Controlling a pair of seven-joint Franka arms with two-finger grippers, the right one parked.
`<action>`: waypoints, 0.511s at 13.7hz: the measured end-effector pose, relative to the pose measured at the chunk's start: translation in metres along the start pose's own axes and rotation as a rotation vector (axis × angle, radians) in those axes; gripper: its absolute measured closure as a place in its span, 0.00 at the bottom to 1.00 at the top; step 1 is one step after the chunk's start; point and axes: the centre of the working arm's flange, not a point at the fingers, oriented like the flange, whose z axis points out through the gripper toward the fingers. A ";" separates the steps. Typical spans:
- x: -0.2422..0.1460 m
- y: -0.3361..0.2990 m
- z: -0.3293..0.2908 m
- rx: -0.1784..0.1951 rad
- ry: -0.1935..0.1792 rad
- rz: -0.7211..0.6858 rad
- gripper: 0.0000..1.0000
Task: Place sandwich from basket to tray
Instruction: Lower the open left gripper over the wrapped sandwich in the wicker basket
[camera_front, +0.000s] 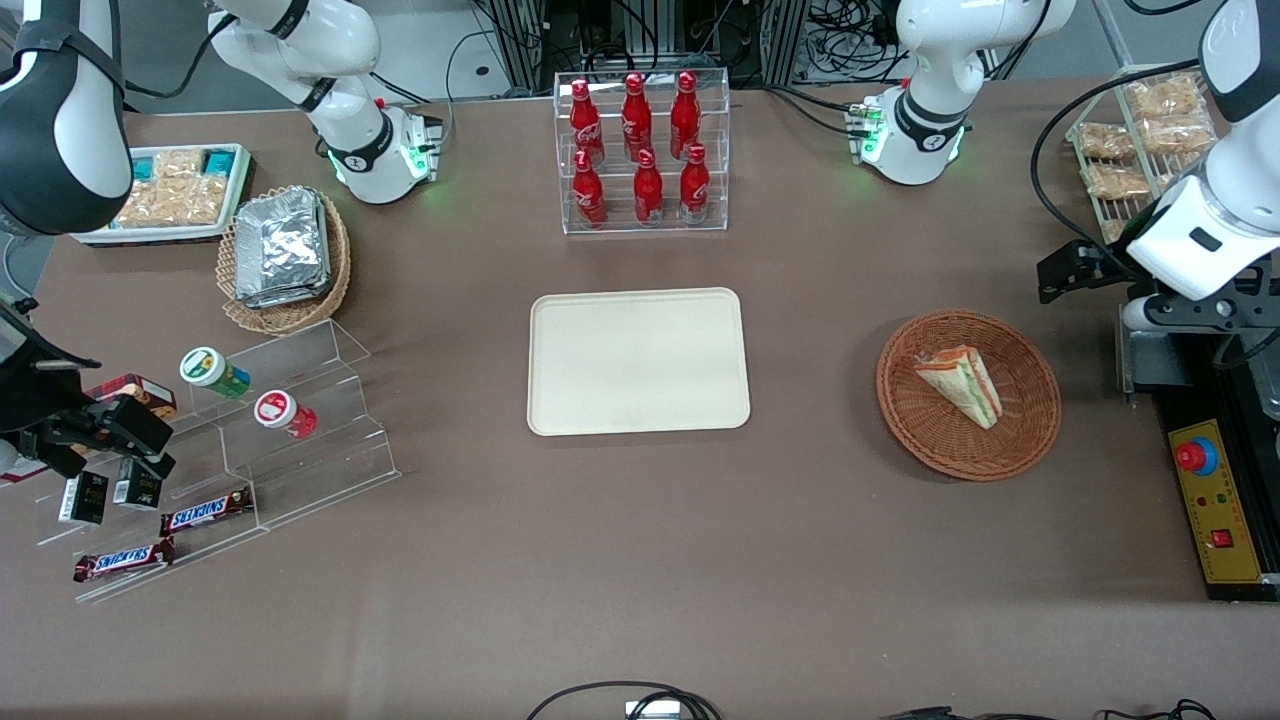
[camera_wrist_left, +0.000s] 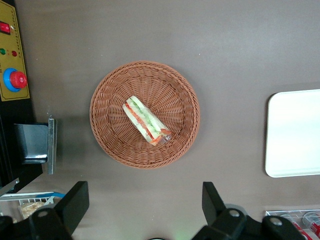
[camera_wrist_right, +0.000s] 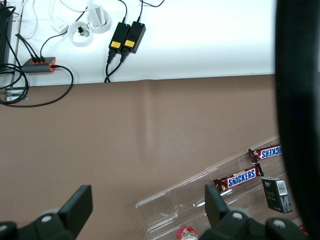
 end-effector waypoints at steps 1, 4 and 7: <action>0.000 0.000 0.001 0.002 -0.003 0.000 0.00; 0.000 -0.001 0.005 0.009 -0.012 -0.017 0.00; 0.002 -0.004 0.017 0.032 -0.026 -0.032 0.00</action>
